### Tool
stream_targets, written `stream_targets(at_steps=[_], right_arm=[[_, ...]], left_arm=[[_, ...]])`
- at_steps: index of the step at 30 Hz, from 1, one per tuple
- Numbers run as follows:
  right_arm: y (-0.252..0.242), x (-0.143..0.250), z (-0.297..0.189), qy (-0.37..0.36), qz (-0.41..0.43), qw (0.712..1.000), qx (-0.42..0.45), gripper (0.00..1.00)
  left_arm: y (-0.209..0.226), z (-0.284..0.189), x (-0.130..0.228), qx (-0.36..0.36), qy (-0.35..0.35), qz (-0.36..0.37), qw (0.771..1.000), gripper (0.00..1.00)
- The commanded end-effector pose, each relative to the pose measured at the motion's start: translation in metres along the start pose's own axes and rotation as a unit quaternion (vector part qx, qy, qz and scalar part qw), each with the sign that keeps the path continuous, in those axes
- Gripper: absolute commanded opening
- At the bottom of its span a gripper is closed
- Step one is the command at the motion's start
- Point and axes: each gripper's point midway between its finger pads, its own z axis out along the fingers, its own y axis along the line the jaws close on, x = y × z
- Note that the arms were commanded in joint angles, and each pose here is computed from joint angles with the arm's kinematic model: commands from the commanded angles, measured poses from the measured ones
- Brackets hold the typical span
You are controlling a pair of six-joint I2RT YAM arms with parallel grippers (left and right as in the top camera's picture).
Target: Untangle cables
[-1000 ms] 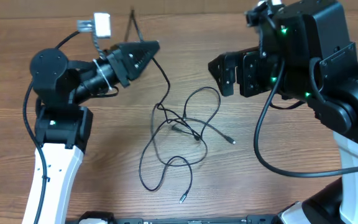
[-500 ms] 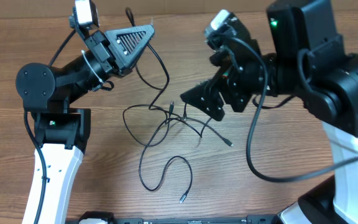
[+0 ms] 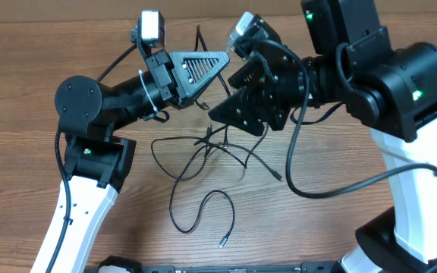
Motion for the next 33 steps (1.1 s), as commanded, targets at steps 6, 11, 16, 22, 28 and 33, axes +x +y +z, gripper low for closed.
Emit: stream_targets(at_steps=[6, 11, 16, 22, 28, 33], right_arm=[[0.007, -0.002, 0.002, -0.003, -0.007, 1.000, -0.016, 0.14], [0.003, -0.001, 0.002, -0.001, 0.000, 1.000, -0.002, 0.04], [-0.010, 0.002, -0.001, 0.004, 0.056, 0.998, 0.041, 0.04], [0.013, -0.005, -0.028, -0.031, 0.039, 0.998, 0.037, 0.04], [0.044, -0.024, -0.071, -0.110, 0.016, 0.993, 0.045, 0.04], [0.066, -0.045, -0.116, -0.201, 0.012, 0.977, 0.069, 0.04]], left_arm=[[-0.018, 0.003, 0.007, 0.015, 0.005, 0.028, 0.999, 0.04], [-0.018, 0.002, 0.007, 0.015, 0.007, 0.033, 0.999, 0.04], [-0.017, 0.001, 0.005, 0.014, 0.002, 0.071, 0.997, 0.59], [0.011, -0.014, -0.018, -0.040, -0.028, 0.093, 0.994, 1.00], [0.066, -0.037, -0.026, -0.140, -0.037, 0.067, 0.987, 1.00], [0.109, -0.053, -0.018, -0.223, -0.026, 0.070, 0.972, 1.00]])
